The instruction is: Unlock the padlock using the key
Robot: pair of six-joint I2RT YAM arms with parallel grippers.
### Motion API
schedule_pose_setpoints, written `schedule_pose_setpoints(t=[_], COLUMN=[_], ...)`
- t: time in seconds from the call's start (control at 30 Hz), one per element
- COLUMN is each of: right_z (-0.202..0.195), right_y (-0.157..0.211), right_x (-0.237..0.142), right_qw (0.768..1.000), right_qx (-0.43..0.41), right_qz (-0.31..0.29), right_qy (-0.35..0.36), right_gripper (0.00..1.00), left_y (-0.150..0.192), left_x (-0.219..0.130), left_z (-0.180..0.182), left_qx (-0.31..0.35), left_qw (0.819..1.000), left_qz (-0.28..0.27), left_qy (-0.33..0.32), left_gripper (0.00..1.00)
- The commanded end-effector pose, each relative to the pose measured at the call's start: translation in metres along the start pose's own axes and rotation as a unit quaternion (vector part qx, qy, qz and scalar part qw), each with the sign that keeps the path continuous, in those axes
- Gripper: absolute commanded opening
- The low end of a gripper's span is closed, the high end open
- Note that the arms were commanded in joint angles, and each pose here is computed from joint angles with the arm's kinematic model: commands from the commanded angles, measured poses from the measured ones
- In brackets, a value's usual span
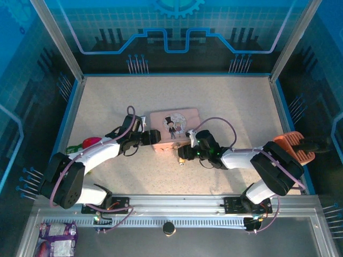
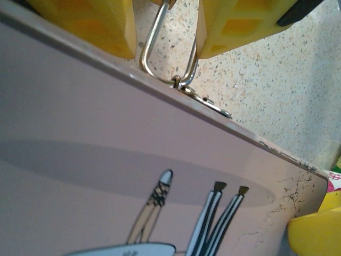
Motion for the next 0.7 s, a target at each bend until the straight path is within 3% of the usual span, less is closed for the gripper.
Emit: schedule_pose_setpoints(t=[0.0, 0.17, 0.37, 0.67], right_z=[0.003, 0.002, -0.005, -0.010], right_y=[-0.005, -0.003, -0.001, 0.000], right_x=[-0.002, -0.005, 0.001, 0.014], right_qw=[0.999, 0.999, 0.999, 0.999], right_qx=[0.012, 0.013, 0.017, 0.030], right_qz=[-0.031, -0.037, -0.028, -0.032], right_qy=[-0.026, -0.030, -0.012, -0.006], right_gripper=[0.36, 0.34, 0.24, 0.22], left_y=[-0.001, -0.001, -0.001, 0.004], left_x=[0.003, 0.003, 0.004, 0.008], left_z=[-0.001, 0.000, -0.001, 0.002], left_qx=[-0.007, -0.010, -0.012, -0.014], left_qw=[1.000, 1.000, 1.000, 1.000], left_qz=[0.007, 0.005, 0.007, 0.020], left_qy=[0.005, 0.005, 0.006, 0.003], left_gripper=[0.78, 0.78, 0.77, 0.76])
Point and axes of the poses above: each hand's point on the last joint's axis, 136 mm out from that joint toward the fingers, its own x axis out along the fingers, its own z axis along the line the jaws close on, y = z × x, the point moved 3 cm from there along -x, back along the fingers, and after that the axes turned 12 degrees about -x, right-handed, at the moved point
